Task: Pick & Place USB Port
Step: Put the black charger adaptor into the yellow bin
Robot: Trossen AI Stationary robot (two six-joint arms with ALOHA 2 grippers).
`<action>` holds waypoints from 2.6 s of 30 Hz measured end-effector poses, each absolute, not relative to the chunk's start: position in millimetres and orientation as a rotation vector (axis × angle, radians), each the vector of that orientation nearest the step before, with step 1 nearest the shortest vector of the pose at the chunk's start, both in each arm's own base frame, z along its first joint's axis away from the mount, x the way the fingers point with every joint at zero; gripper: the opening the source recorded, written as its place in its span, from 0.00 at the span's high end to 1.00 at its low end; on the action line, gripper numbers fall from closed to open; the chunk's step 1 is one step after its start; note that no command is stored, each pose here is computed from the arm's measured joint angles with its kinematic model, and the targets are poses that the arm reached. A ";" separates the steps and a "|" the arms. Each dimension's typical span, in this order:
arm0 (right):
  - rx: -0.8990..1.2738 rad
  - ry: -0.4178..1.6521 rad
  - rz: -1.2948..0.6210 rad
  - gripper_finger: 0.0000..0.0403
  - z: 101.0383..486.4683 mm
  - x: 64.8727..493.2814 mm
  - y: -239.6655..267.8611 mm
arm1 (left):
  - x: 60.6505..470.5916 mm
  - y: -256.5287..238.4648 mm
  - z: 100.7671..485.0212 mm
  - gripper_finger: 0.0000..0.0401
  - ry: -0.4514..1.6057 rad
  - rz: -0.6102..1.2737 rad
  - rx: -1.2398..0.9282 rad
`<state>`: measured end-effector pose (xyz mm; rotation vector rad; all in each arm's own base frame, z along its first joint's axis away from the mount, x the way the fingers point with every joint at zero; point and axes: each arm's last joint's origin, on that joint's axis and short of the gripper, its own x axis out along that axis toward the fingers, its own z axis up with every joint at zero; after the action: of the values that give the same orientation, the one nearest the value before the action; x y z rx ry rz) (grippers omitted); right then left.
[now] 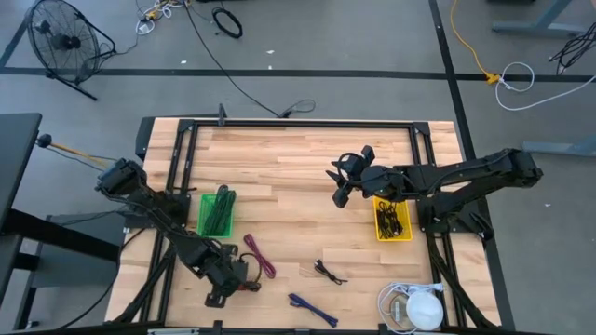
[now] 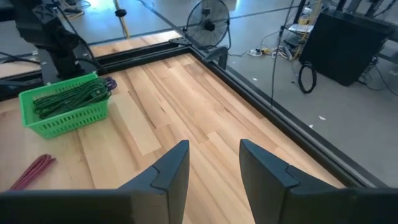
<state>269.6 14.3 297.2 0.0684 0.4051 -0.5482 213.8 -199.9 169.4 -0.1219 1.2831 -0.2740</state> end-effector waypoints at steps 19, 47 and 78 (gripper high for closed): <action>0.047 0.473 -0.494 0.65 292.4 267.7 15.4 | 246.0 -121.8 296.2 0.97 0.718 0.222 0.258; -0.067 0.044 -0.256 0.65 322.0 303.3 24.3 | 261.7 28.8 273.3 0.97 -0.109 0.021 0.096; -0.111 0.029 -0.367 0.97 314.9 313.9 16.6 | 285.7 27.3 252.2 0.75 -0.157 -0.018 0.084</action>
<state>313.9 16.6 314.9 -0.1109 0.0292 -0.3671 285.7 27.3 252.2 0.0837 -0.1569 -0.0178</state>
